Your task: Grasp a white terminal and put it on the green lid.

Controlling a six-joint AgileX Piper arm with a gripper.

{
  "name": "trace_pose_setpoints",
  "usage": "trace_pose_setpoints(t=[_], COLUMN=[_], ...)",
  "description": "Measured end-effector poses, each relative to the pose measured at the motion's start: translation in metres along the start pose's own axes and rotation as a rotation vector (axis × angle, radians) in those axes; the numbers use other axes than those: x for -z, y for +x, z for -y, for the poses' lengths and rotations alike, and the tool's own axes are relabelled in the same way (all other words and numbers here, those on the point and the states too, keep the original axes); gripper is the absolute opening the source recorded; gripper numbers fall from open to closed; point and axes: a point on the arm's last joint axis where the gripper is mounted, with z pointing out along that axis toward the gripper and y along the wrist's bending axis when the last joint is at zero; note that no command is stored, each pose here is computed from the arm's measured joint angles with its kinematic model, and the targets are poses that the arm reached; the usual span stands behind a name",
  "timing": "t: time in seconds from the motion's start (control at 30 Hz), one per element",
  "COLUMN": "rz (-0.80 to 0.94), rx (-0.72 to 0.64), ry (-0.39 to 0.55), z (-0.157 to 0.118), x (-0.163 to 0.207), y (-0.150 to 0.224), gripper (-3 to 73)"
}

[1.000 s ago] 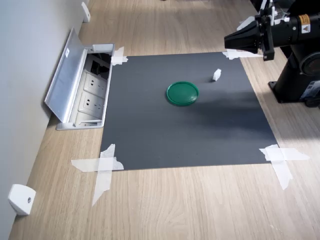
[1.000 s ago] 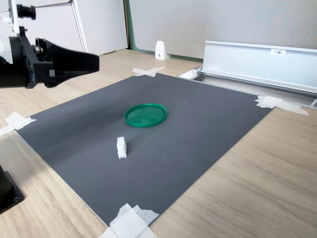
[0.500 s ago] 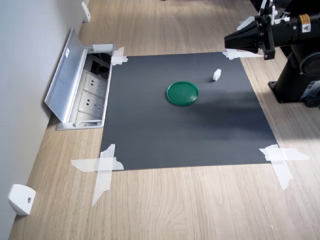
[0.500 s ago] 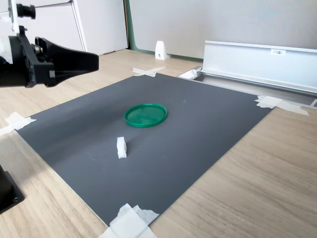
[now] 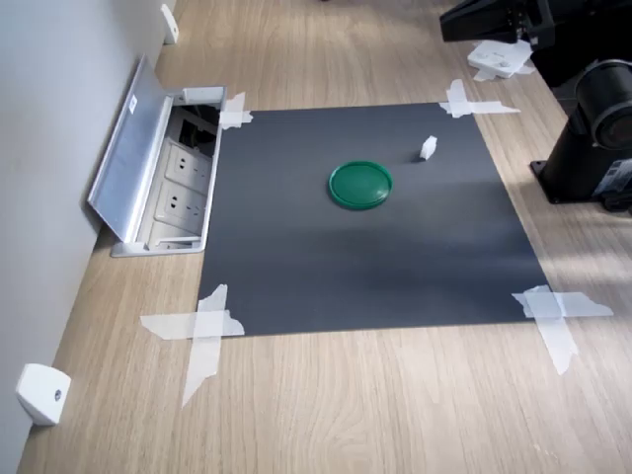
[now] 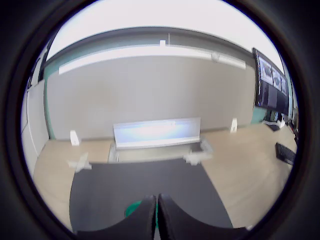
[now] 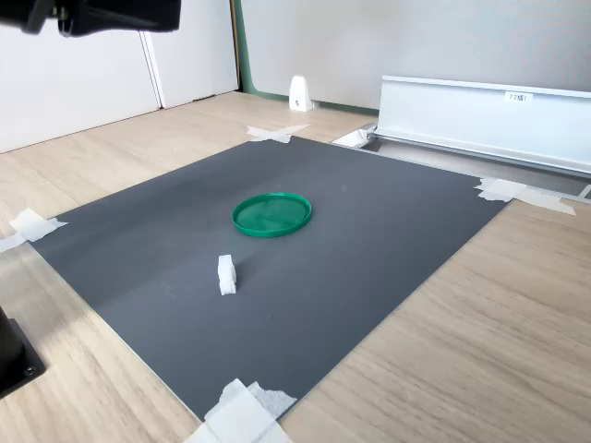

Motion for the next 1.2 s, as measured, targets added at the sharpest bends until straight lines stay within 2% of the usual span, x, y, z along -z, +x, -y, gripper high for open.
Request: trace_pose_setpoints(t=[0.33,0.47,0.67,0.83,1.0,1.2], rz=[-0.545,-0.641,-0.698,-0.834,-0.909,-0.914], rx=[0.120,0.145,0.245,0.272,0.314,0.361], ry=[0.093,0.107,0.013,-0.039,-0.076,-0.110], z=[0.010,0.012,0.007,0.006,0.006,0.012], x=[-0.018,-0.029,-0.036,-0.047,-0.056,-0.059], y=[-0.024,-0.022,-0.018,-0.009,-0.004,-0.004], gripper=[-0.8,-0.8,-0.8,0.5,7.9,30.6])
